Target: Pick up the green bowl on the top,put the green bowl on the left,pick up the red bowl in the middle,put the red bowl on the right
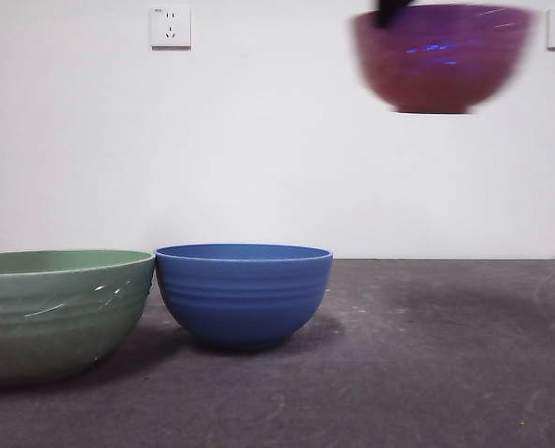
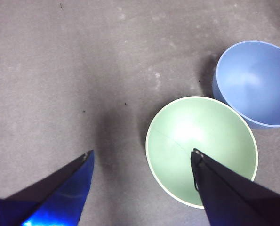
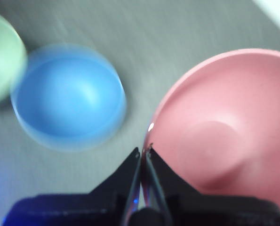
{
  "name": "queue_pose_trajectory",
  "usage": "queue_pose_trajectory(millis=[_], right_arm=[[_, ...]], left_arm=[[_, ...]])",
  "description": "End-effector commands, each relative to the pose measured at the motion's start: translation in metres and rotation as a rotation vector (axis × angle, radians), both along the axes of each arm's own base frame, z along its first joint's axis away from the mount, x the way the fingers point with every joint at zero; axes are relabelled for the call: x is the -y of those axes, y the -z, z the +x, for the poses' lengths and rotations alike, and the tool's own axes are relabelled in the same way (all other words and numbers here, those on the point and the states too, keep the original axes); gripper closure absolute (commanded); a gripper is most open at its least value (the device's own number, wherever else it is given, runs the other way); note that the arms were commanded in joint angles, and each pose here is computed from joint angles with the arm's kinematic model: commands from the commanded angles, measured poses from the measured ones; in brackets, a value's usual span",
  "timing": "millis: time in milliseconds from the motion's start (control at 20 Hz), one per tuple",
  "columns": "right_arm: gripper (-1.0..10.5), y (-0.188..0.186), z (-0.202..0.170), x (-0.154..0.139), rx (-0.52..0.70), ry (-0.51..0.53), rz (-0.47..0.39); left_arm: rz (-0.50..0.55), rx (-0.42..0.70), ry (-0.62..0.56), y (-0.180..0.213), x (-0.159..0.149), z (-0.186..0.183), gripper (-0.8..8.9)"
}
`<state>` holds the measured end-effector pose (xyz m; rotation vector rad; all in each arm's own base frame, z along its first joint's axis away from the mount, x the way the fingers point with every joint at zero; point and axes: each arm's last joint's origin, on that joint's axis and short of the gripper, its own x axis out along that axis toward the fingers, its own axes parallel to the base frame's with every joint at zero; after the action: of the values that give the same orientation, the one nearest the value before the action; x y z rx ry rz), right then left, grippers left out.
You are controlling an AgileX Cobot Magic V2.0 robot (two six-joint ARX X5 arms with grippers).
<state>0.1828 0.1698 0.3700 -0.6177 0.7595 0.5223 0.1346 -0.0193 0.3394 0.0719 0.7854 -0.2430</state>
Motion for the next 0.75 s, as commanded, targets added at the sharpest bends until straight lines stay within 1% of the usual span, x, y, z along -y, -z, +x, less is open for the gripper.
queue_pose_trajectory(millis=[50,150,200,300,400,450,600,750], right_arm=[[9.6,0.02,0.0,0.011,-0.082,0.097,-0.009],[9.6,0.044,-0.001,0.012,-0.12,0.121,-0.016],[9.6,0.058,0.0,0.01,-0.157,0.105,0.004],[9.6,0.083,0.002,0.004,-0.197,0.075,0.079],[9.6,0.105,0.005,0.0,-0.219,0.076,0.134],[9.6,0.115,0.007,-0.002,-0.234,0.082,0.135],[9.6,0.135,0.013,-0.008,-0.27,0.088,0.099],[9.6,0.148,0.02,-0.017,-0.314,0.058,0.118]], left_arm=[[0.0,0.009,0.006,0.0,0.0,0.001,4.68],[0.0,0.009,0.007,0.0,0.0,0.001,4.68],[-0.001,0.009,0.007,0.0,0.0,0.001,4.68],[0.0,0.01,0.006,0.0,0.0,0.001,4.68],[0.0,0.01,0.007,0.0,0.0,0.001,4.68],[0.0,0.009,0.007,0.0,0.0,0.001,4.68],[0.0,0.009,0.006,0.0,0.0,0.001,4.68],[0.0,0.009,0.007,0.0,0.0,0.001,4.68]])
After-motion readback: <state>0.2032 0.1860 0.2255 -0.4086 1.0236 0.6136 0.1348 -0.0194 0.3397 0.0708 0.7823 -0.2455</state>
